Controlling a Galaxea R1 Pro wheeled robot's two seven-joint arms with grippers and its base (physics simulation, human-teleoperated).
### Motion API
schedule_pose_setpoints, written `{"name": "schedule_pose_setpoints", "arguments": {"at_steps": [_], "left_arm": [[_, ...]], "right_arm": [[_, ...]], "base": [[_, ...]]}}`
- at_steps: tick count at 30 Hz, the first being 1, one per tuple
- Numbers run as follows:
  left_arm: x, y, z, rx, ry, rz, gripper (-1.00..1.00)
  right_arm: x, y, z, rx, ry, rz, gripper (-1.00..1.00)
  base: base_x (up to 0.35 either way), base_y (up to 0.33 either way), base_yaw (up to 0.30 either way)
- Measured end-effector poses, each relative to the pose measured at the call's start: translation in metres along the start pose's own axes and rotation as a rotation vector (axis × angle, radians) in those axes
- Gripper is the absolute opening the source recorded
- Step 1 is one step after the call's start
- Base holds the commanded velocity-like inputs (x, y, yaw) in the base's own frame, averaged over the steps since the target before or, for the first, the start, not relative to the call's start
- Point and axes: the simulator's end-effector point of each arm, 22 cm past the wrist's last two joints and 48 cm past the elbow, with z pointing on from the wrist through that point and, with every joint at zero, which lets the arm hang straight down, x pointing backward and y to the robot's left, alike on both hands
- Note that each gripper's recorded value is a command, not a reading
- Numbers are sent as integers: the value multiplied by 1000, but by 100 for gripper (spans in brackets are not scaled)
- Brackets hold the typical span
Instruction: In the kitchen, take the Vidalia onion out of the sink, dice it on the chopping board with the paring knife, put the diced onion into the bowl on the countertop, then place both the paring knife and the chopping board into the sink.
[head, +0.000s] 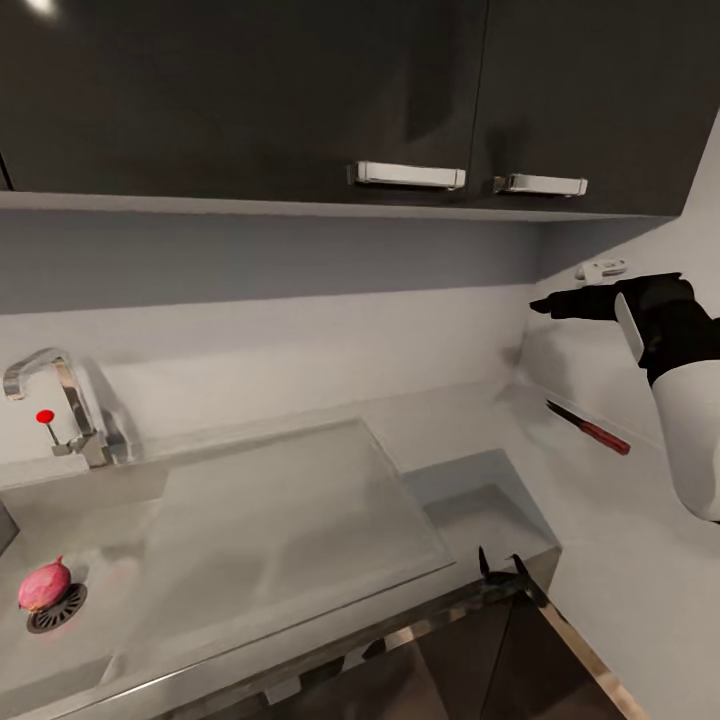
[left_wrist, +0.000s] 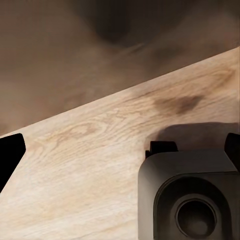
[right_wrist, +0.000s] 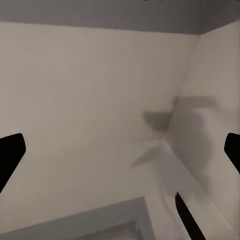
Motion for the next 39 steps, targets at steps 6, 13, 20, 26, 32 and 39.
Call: {"name": "schedule_pose_setpoints", "arguments": {"at_steps": [6,13,20,26,32,39], "left_arm": [[0,0,0,0,0,0,100],[0,0,0,0,0,0,100],[0,0,0,0,0,0,100],[0,0,0,0,1,0,100],[0,0,0,0,1,0,100],[0,1,0,-1,0,1,100]], "right_arm": [[0,0,0,0,-2,-1,100],[1,-2,0,7,0,-1,100],[20,-4,7,5,35,8,100],[21,-4,8,4,37,8,100],[21,-4,8,4,37,8,100],[27,-18,6,24,48,12,100]], "base": [[3,0,0],[0,0,0],[0,0,0],[0,0,0],[0,0,0],[0,0,0]]}}
